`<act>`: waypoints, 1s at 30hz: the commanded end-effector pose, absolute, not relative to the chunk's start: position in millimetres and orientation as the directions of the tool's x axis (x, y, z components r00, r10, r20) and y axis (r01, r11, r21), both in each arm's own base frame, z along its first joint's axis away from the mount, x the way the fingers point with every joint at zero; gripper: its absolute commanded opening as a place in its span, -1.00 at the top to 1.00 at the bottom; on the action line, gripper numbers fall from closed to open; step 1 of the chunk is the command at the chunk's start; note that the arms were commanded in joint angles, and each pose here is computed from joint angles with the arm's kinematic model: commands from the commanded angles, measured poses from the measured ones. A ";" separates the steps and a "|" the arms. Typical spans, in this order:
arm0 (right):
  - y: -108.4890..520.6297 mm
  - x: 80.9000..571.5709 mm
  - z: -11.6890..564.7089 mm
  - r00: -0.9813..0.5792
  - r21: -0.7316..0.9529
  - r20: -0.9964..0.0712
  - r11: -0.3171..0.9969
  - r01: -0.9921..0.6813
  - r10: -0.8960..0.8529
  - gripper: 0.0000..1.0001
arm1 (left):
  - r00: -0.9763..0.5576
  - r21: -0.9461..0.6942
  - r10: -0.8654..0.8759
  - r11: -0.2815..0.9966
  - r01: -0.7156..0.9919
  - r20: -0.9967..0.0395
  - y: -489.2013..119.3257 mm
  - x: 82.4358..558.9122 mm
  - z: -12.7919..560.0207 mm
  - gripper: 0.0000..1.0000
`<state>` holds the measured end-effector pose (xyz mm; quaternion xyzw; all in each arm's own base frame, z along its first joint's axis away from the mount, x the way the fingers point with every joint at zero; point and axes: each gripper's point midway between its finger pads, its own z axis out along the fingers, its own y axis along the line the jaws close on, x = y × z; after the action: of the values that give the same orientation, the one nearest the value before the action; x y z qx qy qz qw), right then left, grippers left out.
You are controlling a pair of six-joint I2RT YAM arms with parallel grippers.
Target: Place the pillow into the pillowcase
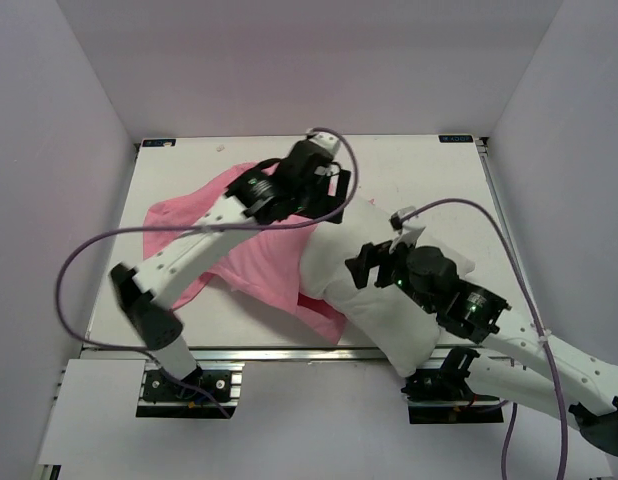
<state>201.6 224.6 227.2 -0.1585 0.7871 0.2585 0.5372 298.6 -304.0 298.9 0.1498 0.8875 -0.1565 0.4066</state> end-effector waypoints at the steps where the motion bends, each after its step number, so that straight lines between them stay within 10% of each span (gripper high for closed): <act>1: 183.3 215.8 219.9 -0.484 0.225 -0.873 0.928 -0.297 0.057 -0.79 | -0.598 0.055 0.322 0.906 0.421 -0.734 -294.3 317.1 282.7 -0.88; 12: 205.5 248.2 230.7 -0.440 0.199 -0.897 0.844 -0.497 -0.048 -0.79 | -0.675 0.192 0.395 0.914 0.358 -0.623 -267.1 357.9 232.8 -0.17; 20: 244.0 270.3 217.4 -0.397 0.111 -0.894 0.757 -0.644 -0.207 -0.79 | -0.662 0.160 0.386 0.913 0.376 -0.643 -271.3 362.9 239.8 1.00; 25: 274.6 278.4 197.1 -0.355 0.099 -0.896 0.659 -0.745 -0.267 -0.76 | -0.652 0.099 0.402 0.887 0.450 -0.643 -285.7 356.2 238.6 1.00; 26: 281.9 281.1 196.8 -0.333 0.097 -0.906 0.638 -0.764 -0.261 -0.59 | -0.641 0.066 0.399 0.876 0.477 -0.655 -293.5 354.5 242.4 1.00; 29: 294.5 290.8 184.6 -0.335 0.109 -0.906 0.623 -0.775 -0.258 1.00 | -0.601 0.020 0.386 0.852 0.524 -0.700 -305.0 351.9 258.9 1.00; 30: 294.8 292.2 183.5 -0.321 0.102 -0.913 0.623 -0.775 -0.250 1.00 | -0.588 -0.011 0.373 0.838 0.545 -0.718 -309.2 348.2 268.3 1.00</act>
<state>282.6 269.5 159.7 -0.3119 0.8132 0.2331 0.4325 359.7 -292.4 222.9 0.2396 0.9124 -0.0391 0.3296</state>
